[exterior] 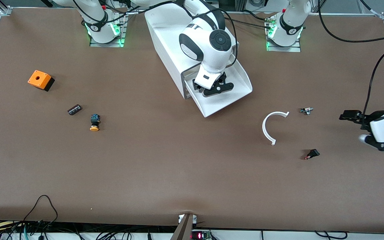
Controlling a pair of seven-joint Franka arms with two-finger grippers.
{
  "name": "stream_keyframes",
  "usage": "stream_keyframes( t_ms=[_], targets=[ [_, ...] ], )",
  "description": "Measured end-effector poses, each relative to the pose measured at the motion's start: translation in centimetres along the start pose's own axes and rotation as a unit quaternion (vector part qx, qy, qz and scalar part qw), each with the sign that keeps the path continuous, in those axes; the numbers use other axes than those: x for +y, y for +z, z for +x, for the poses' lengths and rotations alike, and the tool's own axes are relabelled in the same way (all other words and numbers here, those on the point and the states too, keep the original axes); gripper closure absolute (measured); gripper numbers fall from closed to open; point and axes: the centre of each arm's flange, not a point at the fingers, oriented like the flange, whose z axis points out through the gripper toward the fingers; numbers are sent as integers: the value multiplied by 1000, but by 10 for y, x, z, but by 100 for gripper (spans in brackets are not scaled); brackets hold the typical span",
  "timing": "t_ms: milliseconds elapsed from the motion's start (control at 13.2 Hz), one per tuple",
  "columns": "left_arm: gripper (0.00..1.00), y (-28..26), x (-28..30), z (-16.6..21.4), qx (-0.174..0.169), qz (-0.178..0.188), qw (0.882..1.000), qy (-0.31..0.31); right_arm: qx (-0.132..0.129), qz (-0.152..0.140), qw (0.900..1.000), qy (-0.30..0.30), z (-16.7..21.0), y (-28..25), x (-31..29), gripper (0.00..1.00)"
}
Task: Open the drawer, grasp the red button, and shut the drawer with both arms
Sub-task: 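Grasp the red button with the right gripper while the left gripper withdraws, then lift the red button out and carry it with the right gripper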
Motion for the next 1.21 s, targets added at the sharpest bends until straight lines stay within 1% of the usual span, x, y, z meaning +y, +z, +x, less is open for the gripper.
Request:
stream_keyframes(
  t_ms=[75,151,226,302,377,453,604,755,906,1057,1132,1208],
  targets=[
    [0,-17,4,-4,13,7,999,-33,0,0,1000,0,0,0,0,31],
    [0,-35,10,-10,27,14,997,-68,0,0,1000,1,0,0,0,44],
    [0,-54,18,-18,41,20,994,-102,-1,0,1000,2,0,1,0,54],
    [0,-70,25,-26,54,24,990,-132,-1,0,1000,2,0,0,0,54],
    [0,-85,32,-33,65,27,985,-155,0,0,1000,2,0,0,0,62],
    [0,-96,38,-39,74,28,982,-171,0,0,1000,3,0,0,0,67],
    [0,-113,46,-49,88,29,975,-200,3,0,1000,5,2,-4,2,67],
    [0,-122,50,-55,95,31,973,-210,8,2,1000,10,7,-17,7,67],
    [0,-121,50,-55,95,31,973,-210,11,15,1000,26,19,-52,23,67],
    [0,-121,50,-55,95,31,972,-210,19,32,999,39,33,-98,55,67],
    [0,-122,50,-55,96,31,972,-210,19,39,998,33,38,-121,78,67],
    [0,-123,51,-55,97,31,972,-210,13,47,999,22,43,-140,104,67]
  ],
)
